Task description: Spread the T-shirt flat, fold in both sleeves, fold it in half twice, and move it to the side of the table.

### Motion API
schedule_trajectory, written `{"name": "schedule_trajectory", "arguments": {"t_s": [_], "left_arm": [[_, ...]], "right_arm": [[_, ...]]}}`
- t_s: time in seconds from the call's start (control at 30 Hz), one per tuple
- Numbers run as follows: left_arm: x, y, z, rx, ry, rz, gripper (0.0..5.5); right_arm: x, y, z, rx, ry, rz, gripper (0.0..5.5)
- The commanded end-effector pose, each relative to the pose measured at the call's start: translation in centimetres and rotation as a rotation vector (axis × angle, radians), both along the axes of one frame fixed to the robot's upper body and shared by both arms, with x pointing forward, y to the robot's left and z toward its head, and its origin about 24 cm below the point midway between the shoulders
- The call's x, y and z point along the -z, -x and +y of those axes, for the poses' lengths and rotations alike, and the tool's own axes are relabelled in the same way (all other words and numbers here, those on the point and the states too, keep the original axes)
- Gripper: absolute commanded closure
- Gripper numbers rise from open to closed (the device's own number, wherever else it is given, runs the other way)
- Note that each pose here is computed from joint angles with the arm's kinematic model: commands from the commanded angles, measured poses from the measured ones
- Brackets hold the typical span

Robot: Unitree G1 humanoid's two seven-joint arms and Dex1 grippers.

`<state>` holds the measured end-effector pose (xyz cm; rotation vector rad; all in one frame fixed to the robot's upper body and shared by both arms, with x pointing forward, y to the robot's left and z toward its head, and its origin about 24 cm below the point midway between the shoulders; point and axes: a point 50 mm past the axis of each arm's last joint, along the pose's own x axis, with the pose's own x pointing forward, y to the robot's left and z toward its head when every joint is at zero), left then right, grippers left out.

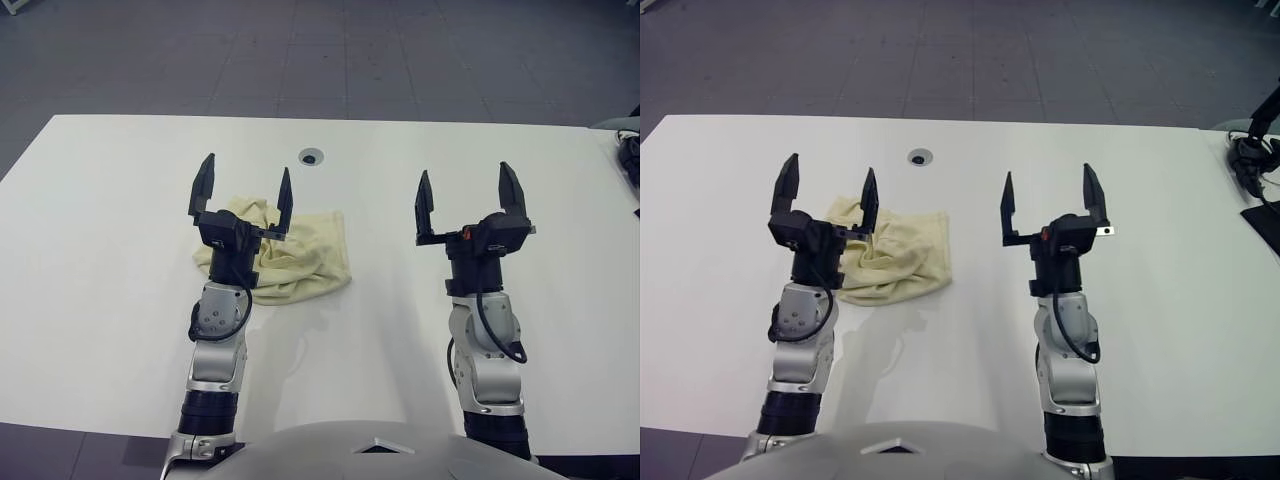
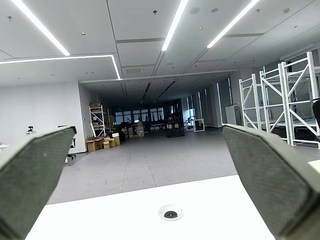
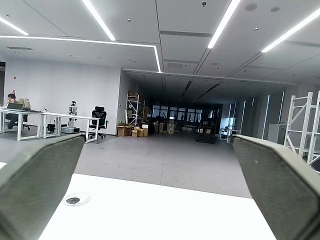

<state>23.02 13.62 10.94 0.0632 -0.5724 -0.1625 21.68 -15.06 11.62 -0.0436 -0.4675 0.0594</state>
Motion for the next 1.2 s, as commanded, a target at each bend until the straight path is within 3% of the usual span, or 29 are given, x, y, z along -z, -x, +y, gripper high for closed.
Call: {"name": "schedule_trajectory", "arguments": {"t_s": [0.03, 0.3, 0.93, 1.03, 1.2], "left_arm": [[-0.1, -0.3, 0.0, 0.016, -0.004, 0.004, 0.1], [0.0, 0.0, 0.1, -0.014, -0.045, 0.0, 0.1], [-0.6, 0.0, 0.4, -0.042, -0.066, -0.008, 0.1], [-1.0, -1.7, 3.1, -0.102, 0.091, 0.079, 0.1], [1.2, -5.1, 7.1, -0.15, -0.16, 0.365, 0.1]], "right_arm": [[0.0, 0.1, -0.5, -0.003, -0.035, 0.017, 0.11], [0.1, -0.1, -0.3, -0.082, -0.14, 0.064, 0.11], [-0.5, 0.2, 1.0, -0.163, -0.13, 0.066, 0.11], [-0.4, 0.0, 1.2, -0.163, -0.147, 0.071, 0.11], [-0.5, -0.2, 1.7, -0.159, -0.148, 0.062, 0.11]]}}
